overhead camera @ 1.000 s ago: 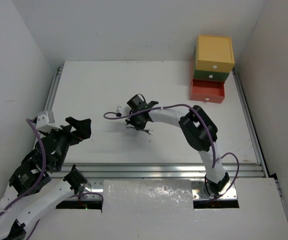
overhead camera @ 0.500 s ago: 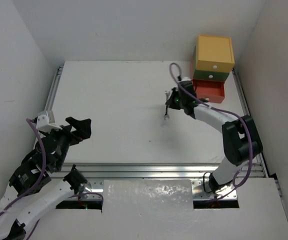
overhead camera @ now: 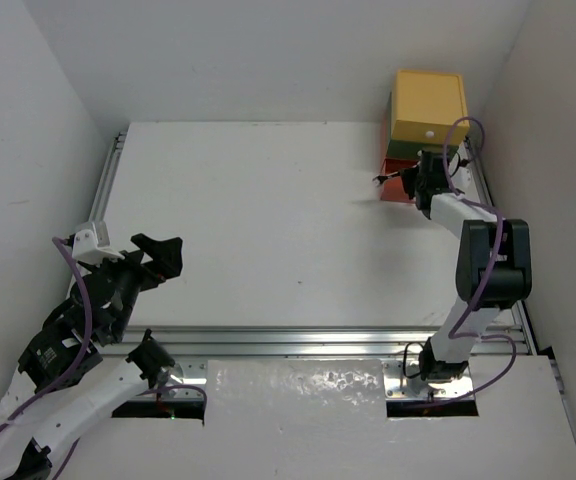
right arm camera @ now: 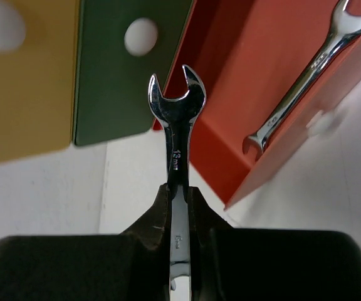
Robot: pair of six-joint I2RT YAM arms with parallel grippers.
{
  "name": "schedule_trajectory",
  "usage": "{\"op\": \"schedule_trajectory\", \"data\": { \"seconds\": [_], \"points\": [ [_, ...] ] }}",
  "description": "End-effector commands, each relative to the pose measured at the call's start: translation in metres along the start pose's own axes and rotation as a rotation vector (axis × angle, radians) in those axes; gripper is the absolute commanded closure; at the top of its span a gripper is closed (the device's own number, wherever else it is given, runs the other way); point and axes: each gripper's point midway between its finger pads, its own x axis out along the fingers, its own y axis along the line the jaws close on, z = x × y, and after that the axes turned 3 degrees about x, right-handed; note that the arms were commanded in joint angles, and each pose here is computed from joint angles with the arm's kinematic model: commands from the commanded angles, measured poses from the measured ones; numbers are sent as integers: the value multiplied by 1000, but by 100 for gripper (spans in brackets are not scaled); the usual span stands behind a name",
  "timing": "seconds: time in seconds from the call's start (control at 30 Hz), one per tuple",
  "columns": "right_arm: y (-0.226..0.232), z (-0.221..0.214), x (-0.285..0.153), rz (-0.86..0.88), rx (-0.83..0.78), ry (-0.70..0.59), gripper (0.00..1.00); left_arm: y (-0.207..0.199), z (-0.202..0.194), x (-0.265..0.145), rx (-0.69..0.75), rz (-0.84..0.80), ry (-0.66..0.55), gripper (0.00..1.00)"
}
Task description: Sort the tools into containers
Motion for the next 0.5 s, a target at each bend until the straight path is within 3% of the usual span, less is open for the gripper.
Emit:
{"op": "schedule_trajectory", "data": {
  "seconds": [0.0,0.3,0.4,0.43,0.47],
  "points": [
    [58,43,8,137,177,-124,100,-4,5,0,-11,-15,-17,0],
    [54,83,32,109,172,-189,95,-4,5,1,-10,-10,-15,0],
    [45,82,34,84,171,-174,70,-5,4,2,-6,-10,-12,0],
    [45,78,34,91,172,-152,53,-5,4,2,-6,-9,-13,0],
    [47,78,34,106,172,-143,44,-5,3,2,-3,-9,-8,0]
  ]
}}
